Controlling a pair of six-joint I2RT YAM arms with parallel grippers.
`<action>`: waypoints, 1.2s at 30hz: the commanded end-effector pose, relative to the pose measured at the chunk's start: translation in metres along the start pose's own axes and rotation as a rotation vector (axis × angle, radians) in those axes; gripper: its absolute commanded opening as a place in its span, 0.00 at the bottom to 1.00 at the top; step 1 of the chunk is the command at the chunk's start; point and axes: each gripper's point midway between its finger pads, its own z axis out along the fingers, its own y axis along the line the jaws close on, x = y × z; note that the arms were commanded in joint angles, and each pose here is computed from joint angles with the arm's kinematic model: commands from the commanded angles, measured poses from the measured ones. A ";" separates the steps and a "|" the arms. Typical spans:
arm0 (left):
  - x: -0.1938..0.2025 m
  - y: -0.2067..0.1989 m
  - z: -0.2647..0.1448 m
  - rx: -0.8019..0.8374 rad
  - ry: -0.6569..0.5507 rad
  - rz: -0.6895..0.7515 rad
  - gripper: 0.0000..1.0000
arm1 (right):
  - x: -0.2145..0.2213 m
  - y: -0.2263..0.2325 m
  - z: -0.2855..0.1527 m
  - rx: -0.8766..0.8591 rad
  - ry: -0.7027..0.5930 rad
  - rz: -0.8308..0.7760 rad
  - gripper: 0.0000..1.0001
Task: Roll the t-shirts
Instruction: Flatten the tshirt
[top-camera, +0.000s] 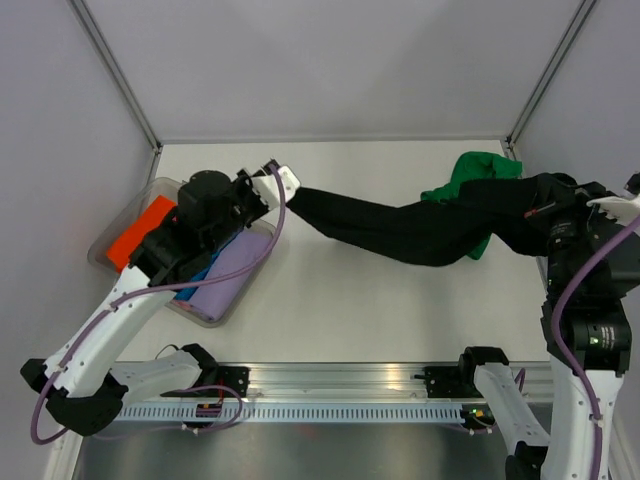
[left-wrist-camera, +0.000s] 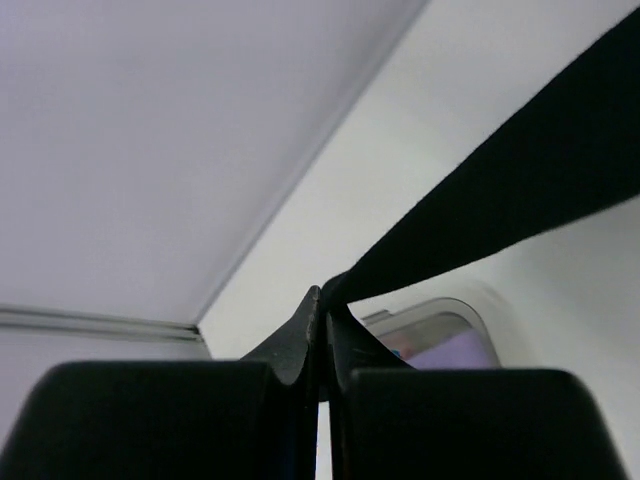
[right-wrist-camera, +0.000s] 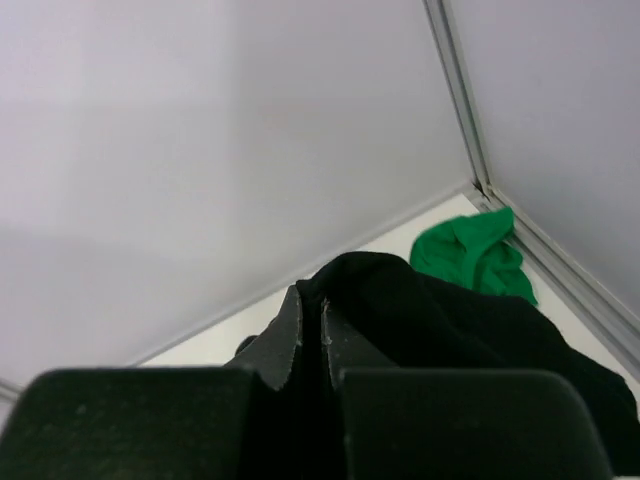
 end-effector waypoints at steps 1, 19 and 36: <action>-0.023 0.058 -0.026 -0.204 -0.017 -0.065 0.02 | -0.017 0.016 -0.010 -0.069 0.002 -0.042 0.00; 0.067 -0.118 0.036 0.385 0.130 -0.088 0.02 | 0.287 -0.125 0.046 0.310 0.607 -0.087 0.00; 0.078 -0.145 0.121 0.386 0.202 -0.082 0.02 | 0.460 -0.180 0.176 0.486 1.005 -0.227 0.00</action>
